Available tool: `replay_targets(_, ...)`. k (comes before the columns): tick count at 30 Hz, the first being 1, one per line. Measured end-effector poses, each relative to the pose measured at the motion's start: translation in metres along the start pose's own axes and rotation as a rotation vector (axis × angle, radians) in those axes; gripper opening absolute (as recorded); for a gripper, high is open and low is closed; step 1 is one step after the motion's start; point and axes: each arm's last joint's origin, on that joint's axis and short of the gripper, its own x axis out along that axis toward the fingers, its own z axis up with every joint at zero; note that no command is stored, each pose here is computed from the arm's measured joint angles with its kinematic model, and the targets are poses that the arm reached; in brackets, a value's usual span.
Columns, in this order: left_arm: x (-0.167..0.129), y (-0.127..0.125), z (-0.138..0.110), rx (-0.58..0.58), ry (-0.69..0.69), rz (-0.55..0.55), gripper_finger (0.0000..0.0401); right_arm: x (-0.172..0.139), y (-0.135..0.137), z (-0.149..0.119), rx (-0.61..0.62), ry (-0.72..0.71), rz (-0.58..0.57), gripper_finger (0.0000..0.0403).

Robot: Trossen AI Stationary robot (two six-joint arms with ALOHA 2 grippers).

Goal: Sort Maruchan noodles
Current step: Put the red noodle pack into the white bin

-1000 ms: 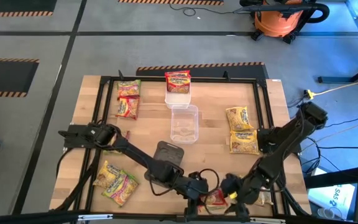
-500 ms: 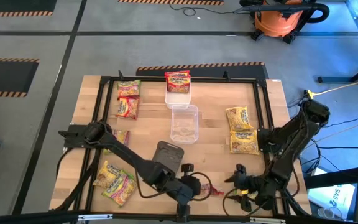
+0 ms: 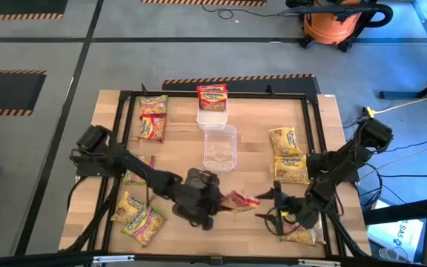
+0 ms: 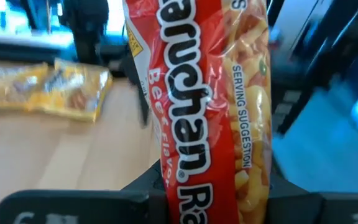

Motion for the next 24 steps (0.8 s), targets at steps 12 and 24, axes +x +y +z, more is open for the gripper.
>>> replay_targets(12, -0.028, 0.042, -0.023, -0.002, -0.345, 0.032, 0.0080, 0.032, -0.019, 0.053, -0.162, -0.174, -0.165, 0.0276)
replay_targets(24, -0.032, 0.060, -0.004, 0.137, -0.493, 0.045, 0.0080, 0.053, -0.020, 0.122, -0.274, -0.224, -0.190, 0.0276)
